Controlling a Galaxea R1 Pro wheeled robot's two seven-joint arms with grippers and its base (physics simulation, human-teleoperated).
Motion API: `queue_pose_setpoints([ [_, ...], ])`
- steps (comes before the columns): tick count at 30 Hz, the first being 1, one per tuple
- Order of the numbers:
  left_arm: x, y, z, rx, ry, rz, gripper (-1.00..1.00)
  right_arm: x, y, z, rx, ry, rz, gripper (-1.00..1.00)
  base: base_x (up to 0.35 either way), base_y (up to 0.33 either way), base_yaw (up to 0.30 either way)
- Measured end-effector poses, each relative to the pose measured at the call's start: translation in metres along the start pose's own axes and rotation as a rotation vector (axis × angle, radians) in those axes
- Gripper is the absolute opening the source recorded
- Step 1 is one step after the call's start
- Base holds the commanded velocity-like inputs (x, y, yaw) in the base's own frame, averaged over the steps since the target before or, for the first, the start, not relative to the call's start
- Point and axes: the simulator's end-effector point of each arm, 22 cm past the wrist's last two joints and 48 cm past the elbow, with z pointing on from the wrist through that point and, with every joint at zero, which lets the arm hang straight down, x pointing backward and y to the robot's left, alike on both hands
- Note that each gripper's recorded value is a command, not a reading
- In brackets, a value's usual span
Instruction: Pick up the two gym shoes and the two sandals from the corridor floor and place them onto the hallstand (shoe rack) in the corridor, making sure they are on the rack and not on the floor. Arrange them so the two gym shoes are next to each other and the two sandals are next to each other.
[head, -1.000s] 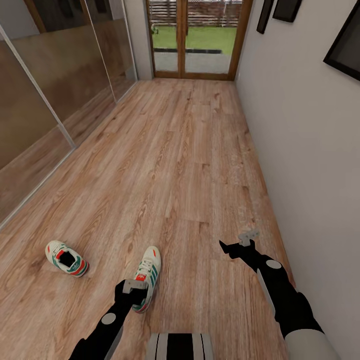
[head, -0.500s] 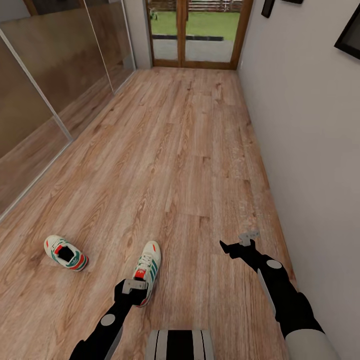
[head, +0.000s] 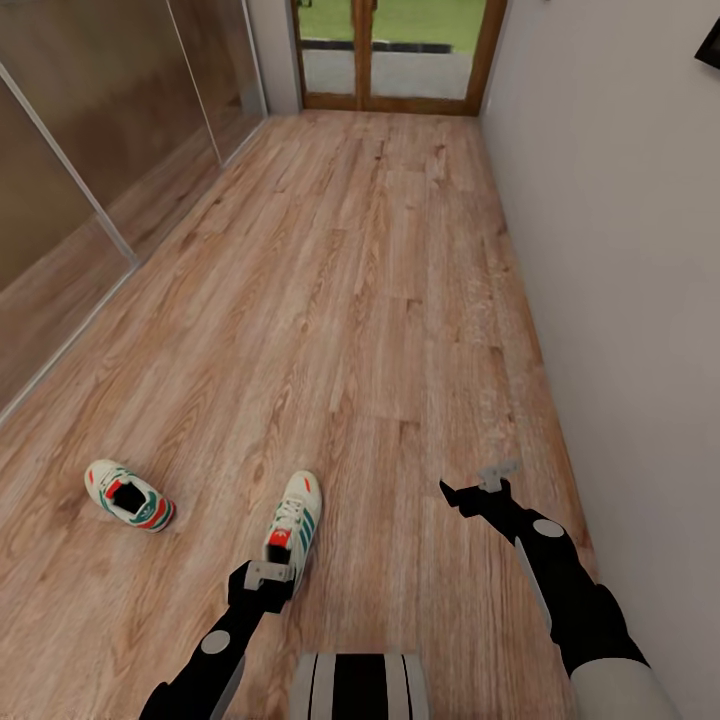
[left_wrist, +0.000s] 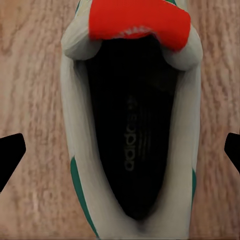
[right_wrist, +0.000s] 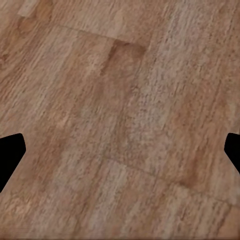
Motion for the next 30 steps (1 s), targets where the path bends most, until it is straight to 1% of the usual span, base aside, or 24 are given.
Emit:
queue_pose_setpoints([
  [13,0.006,-0.002,0.001,0.003,0.011,-0.002,1.00,0.006,0.000,0.002,0.000,0.009,0.003,1.00,0.000,0.000,0.000],
  [26,0.037,-0.004,0.008,0.008,0.067,-0.007,1.00,0.037,0.000,0.015,-0.006,0.058,0.013,1.00,0.000,0.000,0.000],
  [30,0.039,-0.005,0.008,0.009,0.069,-0.008,1.00,0.039,0.000,0.016,-0.006,0.061,0.014,1.00,0.000,0.000,0.000],
])
